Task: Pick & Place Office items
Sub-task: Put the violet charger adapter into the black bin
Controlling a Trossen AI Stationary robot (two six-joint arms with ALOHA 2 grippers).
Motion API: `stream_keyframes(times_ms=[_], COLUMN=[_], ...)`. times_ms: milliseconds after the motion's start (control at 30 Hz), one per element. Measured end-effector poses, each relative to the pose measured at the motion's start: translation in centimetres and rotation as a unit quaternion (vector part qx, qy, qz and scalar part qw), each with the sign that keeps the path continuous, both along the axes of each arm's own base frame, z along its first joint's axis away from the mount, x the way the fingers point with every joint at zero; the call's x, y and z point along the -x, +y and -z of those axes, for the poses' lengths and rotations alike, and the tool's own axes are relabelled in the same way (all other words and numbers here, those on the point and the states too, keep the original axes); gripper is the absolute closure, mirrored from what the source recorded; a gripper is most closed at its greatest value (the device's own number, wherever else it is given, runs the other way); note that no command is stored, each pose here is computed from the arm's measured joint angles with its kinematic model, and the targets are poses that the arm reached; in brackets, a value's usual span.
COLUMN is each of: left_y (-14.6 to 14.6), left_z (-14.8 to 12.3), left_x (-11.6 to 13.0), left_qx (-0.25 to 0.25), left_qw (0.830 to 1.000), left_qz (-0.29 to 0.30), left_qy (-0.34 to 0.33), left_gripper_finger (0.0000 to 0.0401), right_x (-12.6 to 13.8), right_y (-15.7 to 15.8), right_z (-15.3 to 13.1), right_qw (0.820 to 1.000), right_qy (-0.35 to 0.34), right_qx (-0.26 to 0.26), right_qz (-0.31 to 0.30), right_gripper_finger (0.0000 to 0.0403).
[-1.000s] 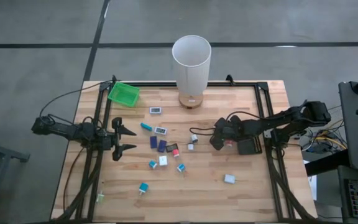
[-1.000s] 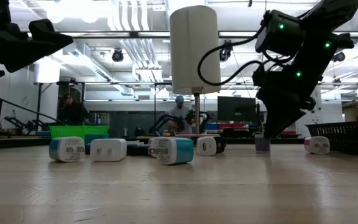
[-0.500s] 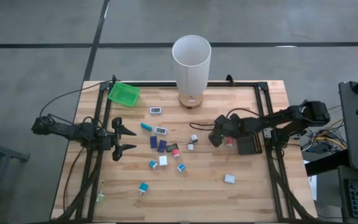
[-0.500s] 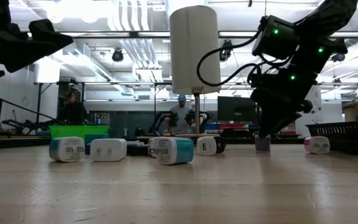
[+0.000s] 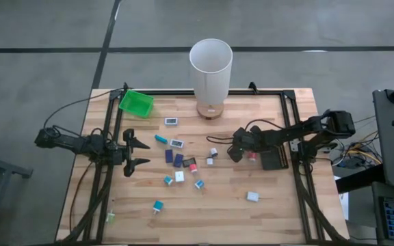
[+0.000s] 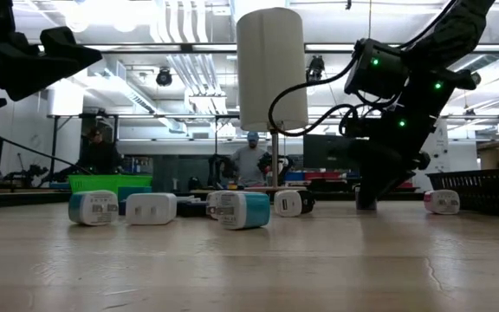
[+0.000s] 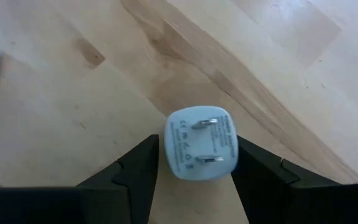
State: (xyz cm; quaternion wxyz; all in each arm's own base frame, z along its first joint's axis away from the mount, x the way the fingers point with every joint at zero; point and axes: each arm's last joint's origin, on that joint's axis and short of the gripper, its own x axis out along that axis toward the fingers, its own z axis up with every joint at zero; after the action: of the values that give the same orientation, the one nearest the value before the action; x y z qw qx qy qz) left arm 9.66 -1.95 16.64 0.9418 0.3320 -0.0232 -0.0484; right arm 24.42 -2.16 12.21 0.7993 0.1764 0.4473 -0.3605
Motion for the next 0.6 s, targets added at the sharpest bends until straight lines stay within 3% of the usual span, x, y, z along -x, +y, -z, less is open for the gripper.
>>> stream_keyframes(times_ms=[600], left_y=[0.00], left_z=[0.00], left_x=[0.00], left_qx=[0.000], left_qw=[1.000], left_qz=[0.000], left_qy=[0.000], left_gripper_finger=[0.0144], right_x=[0.05], right_y=[-0.03], right_z=[-0.57], right_qw=[1.000], right_qy=[-0.013], right_qx=[0.005], right_qz=[0.002], right_gripper_finger=[0.0230])
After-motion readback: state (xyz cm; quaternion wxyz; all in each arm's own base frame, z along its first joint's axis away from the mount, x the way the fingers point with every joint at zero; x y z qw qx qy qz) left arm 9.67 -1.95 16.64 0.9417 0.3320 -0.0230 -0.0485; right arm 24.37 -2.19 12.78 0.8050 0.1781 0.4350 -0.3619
